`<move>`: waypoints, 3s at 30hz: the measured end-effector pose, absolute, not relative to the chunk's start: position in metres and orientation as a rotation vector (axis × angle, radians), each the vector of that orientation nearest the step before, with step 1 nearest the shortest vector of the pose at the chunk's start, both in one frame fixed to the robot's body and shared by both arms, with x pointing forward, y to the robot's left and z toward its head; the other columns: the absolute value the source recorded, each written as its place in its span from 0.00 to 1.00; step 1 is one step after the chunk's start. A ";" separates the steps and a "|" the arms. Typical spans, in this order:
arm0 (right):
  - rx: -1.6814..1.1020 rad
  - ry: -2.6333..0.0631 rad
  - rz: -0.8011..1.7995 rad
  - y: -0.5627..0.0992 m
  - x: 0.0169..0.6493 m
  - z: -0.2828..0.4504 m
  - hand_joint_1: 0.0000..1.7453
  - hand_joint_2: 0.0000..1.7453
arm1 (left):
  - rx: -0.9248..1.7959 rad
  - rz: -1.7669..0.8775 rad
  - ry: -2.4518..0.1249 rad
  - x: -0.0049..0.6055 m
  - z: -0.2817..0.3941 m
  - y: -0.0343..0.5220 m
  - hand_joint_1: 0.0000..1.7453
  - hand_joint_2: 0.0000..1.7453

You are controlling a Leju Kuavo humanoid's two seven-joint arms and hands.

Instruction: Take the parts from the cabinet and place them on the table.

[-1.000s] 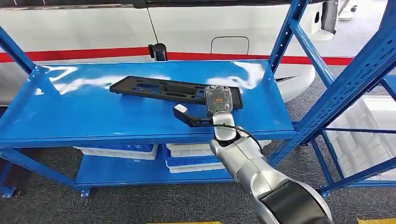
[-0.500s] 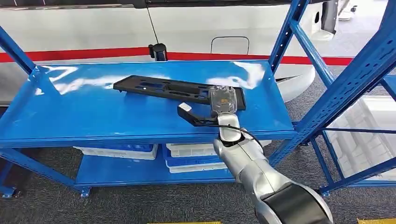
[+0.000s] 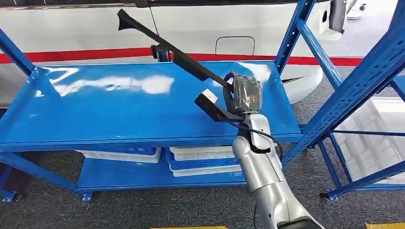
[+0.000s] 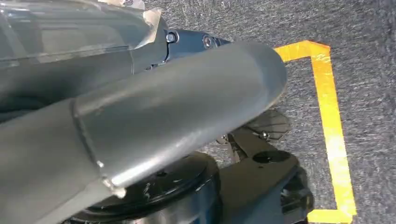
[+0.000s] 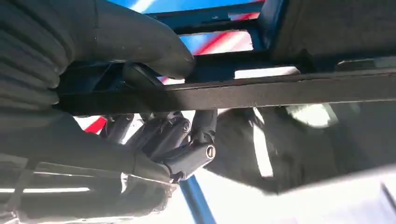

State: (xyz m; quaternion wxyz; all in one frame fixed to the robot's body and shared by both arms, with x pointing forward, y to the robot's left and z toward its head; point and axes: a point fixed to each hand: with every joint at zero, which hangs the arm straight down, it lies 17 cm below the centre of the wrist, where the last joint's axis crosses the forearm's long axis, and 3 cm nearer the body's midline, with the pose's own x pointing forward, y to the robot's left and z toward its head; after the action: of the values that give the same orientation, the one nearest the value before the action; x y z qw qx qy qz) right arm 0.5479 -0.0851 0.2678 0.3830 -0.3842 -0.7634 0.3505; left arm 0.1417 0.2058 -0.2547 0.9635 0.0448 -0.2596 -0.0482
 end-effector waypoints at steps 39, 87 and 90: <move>-0.608 -2.447 0.476 -0.129 0.452 0.393 1.00 1.00 | 0.197 0.020 -0.525 0.155 -0.252 0.228 0.00 1.00; 0.055 -2.355 0.406 -0.097 0.449 0.389 1.00 1.00 | 0.255 0.187 -0.400 0.152 -0.260 0.267 0.00 1.00; 0.065 -2.364 0.418 -0.094 0.450 0.393 1.00 1.00 | 0.254 0.201 -0.414 0.154 -0.259 0.267 0.00 1.00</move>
State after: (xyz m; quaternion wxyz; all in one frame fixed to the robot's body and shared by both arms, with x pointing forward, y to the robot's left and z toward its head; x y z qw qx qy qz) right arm 0.4497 -0.0942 0.3925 0.3617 0.0250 -0.9177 0.1622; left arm 0.1545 0.2671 -0.2587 0.9656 0.1257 -0.2047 0.0994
